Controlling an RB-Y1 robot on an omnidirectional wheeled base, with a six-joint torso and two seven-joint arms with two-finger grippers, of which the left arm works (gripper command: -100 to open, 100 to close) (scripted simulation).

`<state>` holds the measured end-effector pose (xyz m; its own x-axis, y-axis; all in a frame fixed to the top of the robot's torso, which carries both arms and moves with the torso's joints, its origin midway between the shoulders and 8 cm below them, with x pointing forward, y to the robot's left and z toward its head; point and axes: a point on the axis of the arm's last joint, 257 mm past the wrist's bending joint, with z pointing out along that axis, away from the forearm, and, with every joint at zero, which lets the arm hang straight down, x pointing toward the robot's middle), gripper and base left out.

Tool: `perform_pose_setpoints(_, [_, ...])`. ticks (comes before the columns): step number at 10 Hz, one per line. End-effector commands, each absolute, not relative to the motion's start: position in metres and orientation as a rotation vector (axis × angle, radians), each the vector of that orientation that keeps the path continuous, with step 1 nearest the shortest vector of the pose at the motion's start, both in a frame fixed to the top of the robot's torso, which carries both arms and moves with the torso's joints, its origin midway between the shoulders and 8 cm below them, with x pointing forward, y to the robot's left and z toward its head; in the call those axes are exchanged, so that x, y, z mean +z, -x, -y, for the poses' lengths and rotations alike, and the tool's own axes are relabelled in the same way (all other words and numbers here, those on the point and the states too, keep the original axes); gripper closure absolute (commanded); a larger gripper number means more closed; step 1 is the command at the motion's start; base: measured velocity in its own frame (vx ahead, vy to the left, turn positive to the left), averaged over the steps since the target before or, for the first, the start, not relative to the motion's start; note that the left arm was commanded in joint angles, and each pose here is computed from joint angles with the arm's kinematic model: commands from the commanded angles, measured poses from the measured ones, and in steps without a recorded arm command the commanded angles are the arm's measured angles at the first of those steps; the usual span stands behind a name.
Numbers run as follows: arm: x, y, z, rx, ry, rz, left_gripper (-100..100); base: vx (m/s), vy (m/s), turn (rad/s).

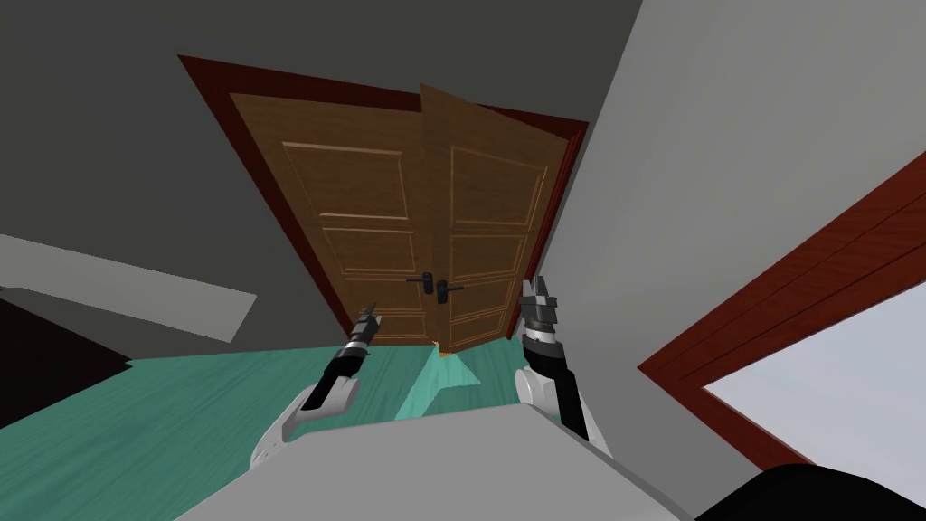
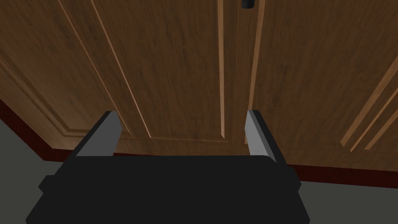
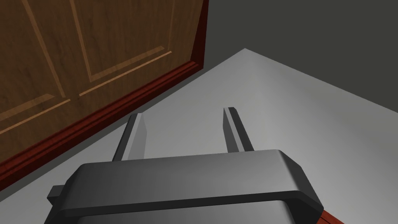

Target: Pull the door open

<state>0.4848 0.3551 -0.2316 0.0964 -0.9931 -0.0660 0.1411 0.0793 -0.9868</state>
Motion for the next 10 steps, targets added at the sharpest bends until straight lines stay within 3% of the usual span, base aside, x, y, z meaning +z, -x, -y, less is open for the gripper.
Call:
perform_pose_setpoints(1, [-0.235,-0.486,-0.357,-1.152,1.1,-1.074,-100,0.059,-0.02,-0.028])
perform_pose_setpoints(10, [-0.284,-0.509,-0.372,-1.127,1.229,-1.124,-100,0.148,-0.029,-0.074])
